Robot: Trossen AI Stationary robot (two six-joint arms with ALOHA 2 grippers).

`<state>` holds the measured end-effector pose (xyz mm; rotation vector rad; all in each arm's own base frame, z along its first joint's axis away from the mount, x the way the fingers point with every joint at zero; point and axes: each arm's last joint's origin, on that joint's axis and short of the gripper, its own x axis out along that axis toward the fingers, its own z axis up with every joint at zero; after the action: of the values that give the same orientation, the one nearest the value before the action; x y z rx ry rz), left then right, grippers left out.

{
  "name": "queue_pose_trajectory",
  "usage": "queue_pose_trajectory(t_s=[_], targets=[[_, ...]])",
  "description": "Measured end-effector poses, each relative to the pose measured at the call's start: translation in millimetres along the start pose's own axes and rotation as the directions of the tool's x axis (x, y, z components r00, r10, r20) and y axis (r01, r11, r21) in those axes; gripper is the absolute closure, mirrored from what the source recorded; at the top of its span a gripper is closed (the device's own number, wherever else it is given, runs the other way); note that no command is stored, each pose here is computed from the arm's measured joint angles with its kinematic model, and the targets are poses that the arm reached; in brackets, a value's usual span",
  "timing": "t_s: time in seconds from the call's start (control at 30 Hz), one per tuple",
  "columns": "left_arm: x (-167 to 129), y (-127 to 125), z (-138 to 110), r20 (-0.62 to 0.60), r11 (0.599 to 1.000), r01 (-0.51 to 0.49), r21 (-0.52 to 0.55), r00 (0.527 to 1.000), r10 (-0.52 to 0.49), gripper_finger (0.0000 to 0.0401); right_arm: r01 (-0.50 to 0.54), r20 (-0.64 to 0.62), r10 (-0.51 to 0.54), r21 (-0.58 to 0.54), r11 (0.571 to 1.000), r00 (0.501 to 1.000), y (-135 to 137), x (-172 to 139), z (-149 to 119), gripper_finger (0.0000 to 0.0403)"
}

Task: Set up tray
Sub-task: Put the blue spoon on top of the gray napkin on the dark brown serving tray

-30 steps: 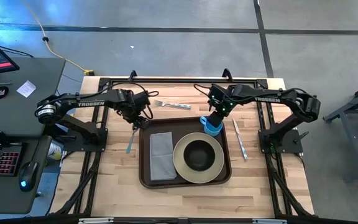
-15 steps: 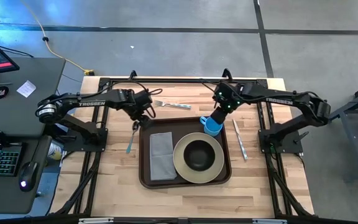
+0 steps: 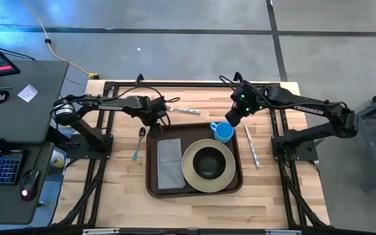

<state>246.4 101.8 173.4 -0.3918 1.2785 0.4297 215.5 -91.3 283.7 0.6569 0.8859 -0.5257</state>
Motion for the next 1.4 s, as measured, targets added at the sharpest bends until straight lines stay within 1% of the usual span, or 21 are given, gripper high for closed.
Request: queue_pose_trajectory(t_s=[0.17, 0.3, 0.5, 0.8, 1.07, 1.3, 1.4], targets=[[13.6, -0.1, 2.0, -0.031, 1.000, -0.009, 0.000, 0.999, 0.009, 0.0165, -0.030, 0.011, 0.030, 0.008, 1.000, 0.999, 8.4, -4.2, -4.1, 0.0330], [19.4, 1.2, 2.8, -0.037, 0.998, -0.060, 0.002, 0.997, 0.060, 0.0165, -0.047, -0.002, 0.047, -0.001, 0.999, 0.999, 15.8, -3.6, -8.2, 0.0330], [20.0, 3.2, 5.6, -0.003, 0.991, -0.132, 0.001, 0.991, 0.132, 0.0165, -0.063, -0.013, 0.063, -0.022, 0.998, 0.998, 22.5, -3.4, -12.2, 0.0330], [20.0, 2.7, 8.8, 0.030, 0.991, -0.131, -0.003, 0.991, 0.131, 0.0165, -0.061, -0.012, 0.061, -0.009, 0.998, 0.998, 23.0, -3.4, -12.5, 0.0331], [19.7, 4.4, 10.8, 0.058, 0.981, -0.194, -0.008, 0.979, 0.194, 0.0165, -0.046, -0.003, 0.046, -0.009, 0.999, 0.999, 22.6, -3.4, -12.2, 0.0331], [19.6, 4.6, 10.9, 0.059, 0.980, -0.200, -0.009, 0.978, 0.201, 0.0165, -0.044, -0.002, 0.044, 0.002, 0.999, 0.999, 22.6, -3.3, -12.2, 0.0331], [15.4, 4.4, 11.8, 0.030, 0.979, -0.204, -0.003, 0.979, 0.204, 0.0165, -0.044, -0.002, 0.044, 0.002, 0.999, 0.999, 22.6, -3.3, -12.2, 0.0331]])
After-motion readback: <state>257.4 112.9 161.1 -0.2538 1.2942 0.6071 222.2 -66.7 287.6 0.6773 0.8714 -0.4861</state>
